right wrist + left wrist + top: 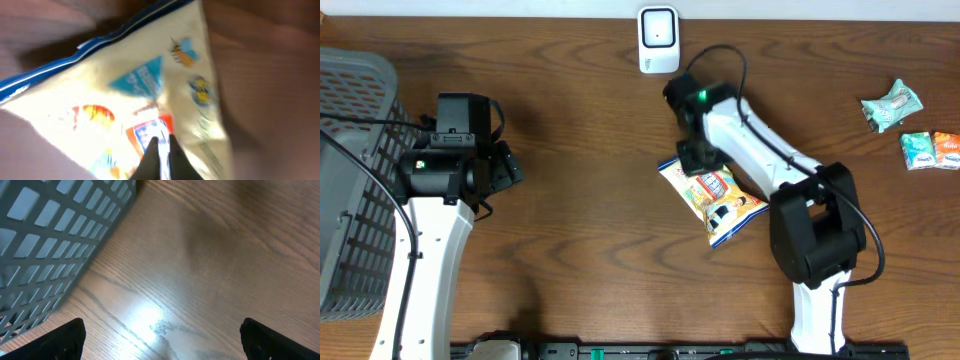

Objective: Scan the item barcode

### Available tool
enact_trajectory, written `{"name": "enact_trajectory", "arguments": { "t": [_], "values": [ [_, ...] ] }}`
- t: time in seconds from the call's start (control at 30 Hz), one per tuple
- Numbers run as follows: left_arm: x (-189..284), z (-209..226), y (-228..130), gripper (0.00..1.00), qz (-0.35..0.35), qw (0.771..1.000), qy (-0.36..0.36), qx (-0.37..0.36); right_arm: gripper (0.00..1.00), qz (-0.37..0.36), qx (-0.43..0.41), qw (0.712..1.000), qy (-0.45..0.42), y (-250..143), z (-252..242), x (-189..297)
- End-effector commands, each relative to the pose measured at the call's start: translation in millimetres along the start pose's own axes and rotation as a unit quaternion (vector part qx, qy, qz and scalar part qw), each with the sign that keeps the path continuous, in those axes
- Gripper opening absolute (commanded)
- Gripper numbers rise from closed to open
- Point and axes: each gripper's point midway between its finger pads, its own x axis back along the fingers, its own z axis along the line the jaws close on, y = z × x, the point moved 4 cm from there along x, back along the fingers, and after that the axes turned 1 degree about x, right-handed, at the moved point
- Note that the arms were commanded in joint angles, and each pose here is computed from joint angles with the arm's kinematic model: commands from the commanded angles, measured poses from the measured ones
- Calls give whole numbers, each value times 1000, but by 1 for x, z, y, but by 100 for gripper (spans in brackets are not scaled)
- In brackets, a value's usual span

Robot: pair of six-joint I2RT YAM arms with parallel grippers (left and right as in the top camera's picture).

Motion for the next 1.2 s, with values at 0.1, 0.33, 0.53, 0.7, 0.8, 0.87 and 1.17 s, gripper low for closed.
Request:
{"name": "enact_trajectory", "arguments": {
  "t": [0.1, 0.33, 0.53, 0.7, 0.8, 0.87, 1.17],
  "values": [
    [0, 4, 1, 98, -3, 1000, 10, -3, 18, 10, 28, 1000, -5, -4, -14, 55],
    [0, 4, 1, 98, -3, 1000, 10, -3, 23, 113, 41, 993, -20, -45, -17, 30],
    [0, 4, 2, 98, -4, 1000, 10, -3, 28, 159, 50, 986, -30, -73, -14, -22],
    [0, 4, 2, 98, -4, 1000, 10, -3, 26, 137, 33, 990, -16, -83, -7, -74],
    [0, 4, 2, 98, -4, 1000, 10, -3, 3, 137, 26, 990, 16, -86, 2, -81],
    [0, 4, 1, 98, -3, 1000, 10, -3, 1, 136, 20, 990, 37, -83, 8, -78],
    [0, 4, 1, 98, -3, 1000, 10, -3, 1, 94, 21, 995, 31, -39, 1, -4]
  ]
}}
